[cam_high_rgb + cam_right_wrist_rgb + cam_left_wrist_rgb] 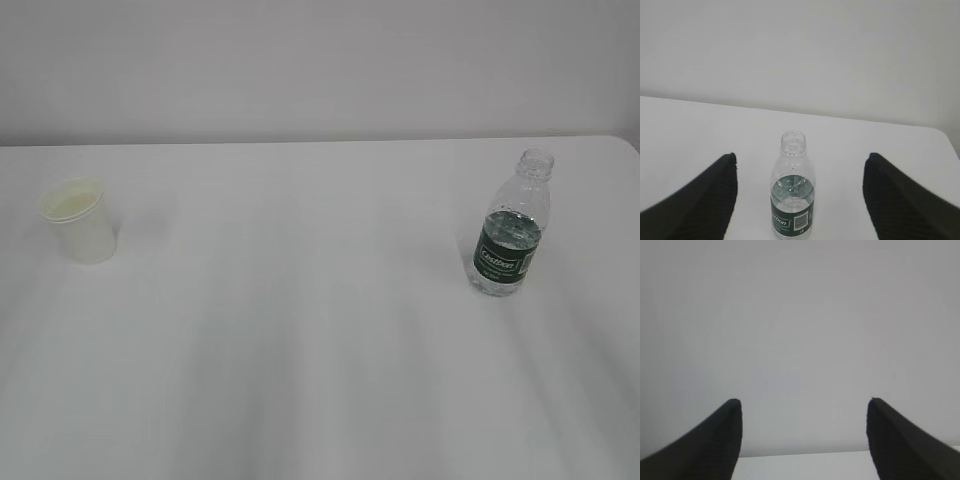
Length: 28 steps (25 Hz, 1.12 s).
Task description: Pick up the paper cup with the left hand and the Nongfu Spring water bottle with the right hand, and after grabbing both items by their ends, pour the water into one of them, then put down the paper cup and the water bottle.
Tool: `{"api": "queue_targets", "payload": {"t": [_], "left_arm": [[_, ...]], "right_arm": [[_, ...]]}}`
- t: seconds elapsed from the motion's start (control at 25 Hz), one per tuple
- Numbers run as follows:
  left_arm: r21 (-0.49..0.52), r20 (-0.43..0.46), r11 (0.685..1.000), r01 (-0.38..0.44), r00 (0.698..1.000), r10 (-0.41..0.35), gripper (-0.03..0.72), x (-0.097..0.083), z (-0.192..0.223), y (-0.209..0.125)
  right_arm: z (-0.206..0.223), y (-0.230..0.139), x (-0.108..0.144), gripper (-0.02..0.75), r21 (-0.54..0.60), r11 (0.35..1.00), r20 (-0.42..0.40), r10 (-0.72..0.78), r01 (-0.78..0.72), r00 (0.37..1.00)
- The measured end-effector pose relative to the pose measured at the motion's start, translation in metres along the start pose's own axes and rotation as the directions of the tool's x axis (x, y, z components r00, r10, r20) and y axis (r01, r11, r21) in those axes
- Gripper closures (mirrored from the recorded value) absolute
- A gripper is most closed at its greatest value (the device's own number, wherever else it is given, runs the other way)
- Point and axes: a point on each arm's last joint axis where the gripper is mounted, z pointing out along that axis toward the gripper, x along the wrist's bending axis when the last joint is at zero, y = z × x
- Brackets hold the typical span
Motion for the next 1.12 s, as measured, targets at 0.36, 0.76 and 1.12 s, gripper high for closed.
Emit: {"api": "queue_targets", "payload": {"t": [0.36, 0.76, 1.12], "left_arm": [[-0.057, -0.034, 0.998, 0.017, 0.999, -0.019, 0.132, 0.000, -0.027, 0.017], [-0.072, -0.063, 0.997, 0.023, 0.998, -0.028, 0.162, -0.001, -0.071, 0.024], [-0.056, -0.022, 0.997, 0.054, 0.998, -0.056, 0.165, 0.000, -0.097, 0.022]], "right_arm": [[-0.023, 0.007, -0.001, 0.145, -0.003, 1.000, 0.008, -0.022, 0.022, 1.000], [-0.048, 0.007, -0.002, 0.145, 0.006, 0.999, 0.020, -0.044, 0.044, 0.999], [-0.061, 0.004, -0.003, 0.145, 0.026, 0.998, 0.031, -0.065, 0.065, 0.997]]}}
